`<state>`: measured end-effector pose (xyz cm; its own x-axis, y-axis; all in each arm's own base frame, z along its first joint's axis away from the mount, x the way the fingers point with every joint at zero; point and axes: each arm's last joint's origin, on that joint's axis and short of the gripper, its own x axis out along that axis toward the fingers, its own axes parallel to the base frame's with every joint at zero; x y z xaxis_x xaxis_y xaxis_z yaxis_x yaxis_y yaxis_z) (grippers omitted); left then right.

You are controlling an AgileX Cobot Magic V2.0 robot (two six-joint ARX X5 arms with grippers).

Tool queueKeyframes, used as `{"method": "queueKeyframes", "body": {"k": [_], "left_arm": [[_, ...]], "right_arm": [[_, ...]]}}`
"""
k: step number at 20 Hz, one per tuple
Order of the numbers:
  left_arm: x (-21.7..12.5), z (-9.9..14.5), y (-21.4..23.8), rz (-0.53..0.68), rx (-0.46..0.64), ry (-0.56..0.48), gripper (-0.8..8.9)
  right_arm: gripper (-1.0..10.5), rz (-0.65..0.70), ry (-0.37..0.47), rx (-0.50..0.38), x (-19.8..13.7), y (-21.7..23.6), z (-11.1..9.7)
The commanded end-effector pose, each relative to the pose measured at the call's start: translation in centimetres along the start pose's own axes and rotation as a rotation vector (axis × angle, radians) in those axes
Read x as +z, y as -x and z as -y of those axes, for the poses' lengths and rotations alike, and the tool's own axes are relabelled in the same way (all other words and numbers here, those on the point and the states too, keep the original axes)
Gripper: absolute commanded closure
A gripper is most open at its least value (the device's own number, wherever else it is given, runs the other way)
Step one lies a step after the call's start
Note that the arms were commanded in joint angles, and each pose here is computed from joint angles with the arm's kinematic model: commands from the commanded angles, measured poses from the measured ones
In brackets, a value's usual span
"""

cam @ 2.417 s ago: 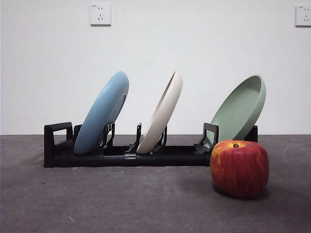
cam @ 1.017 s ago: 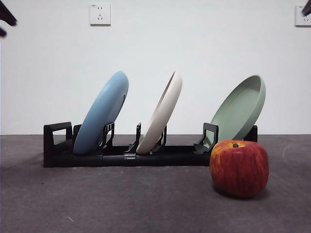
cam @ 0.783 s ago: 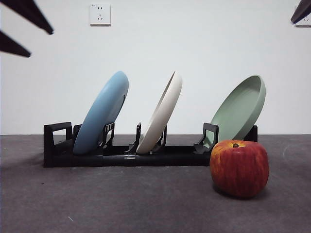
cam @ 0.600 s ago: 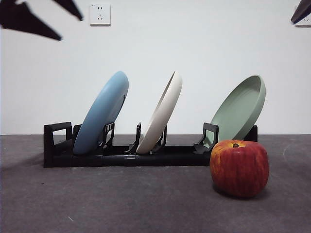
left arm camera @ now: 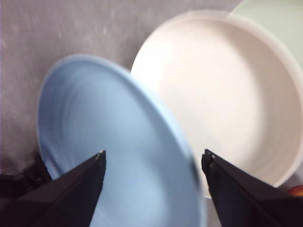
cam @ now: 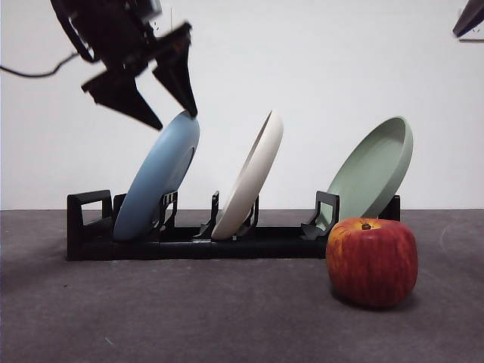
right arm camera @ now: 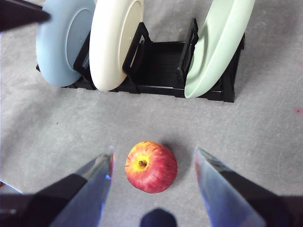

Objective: Take the blue plate from the plate rack,put the plate on the table,take the apple from the table,put the apple in the plate

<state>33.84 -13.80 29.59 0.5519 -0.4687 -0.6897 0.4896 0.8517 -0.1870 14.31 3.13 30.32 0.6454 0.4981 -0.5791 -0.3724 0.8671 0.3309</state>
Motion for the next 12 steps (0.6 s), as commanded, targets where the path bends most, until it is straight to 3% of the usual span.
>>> {"method": "queueKeyframes", "body": {"k": [1,4,8,12], "left_arm": [[-0.04,0.07,-0.83,0.003,-0.003,-0.033,4.69],[-0.07,0.16,-1.12,0.000,-0.008,-0.035,4.84],[-0.21,0.25,-1.12,-0.013,-0.040,-0.054,7.99],[-0.28,0.30,-0.99,-0.024,-0.043,-0.055,8.22]], "right_arm": [[6.6,0.007,0.010,-0.002,0.13,0.12,-0.02],[6.6,0.007,0.009,-0.003,0.13,0.12,-0.02],[6.6,0.007,0.009,-0.003,0.13,0.12,-0.02],[6.6,0.007,0.010,-0.006,0.13,0.12,-0.01]]}}
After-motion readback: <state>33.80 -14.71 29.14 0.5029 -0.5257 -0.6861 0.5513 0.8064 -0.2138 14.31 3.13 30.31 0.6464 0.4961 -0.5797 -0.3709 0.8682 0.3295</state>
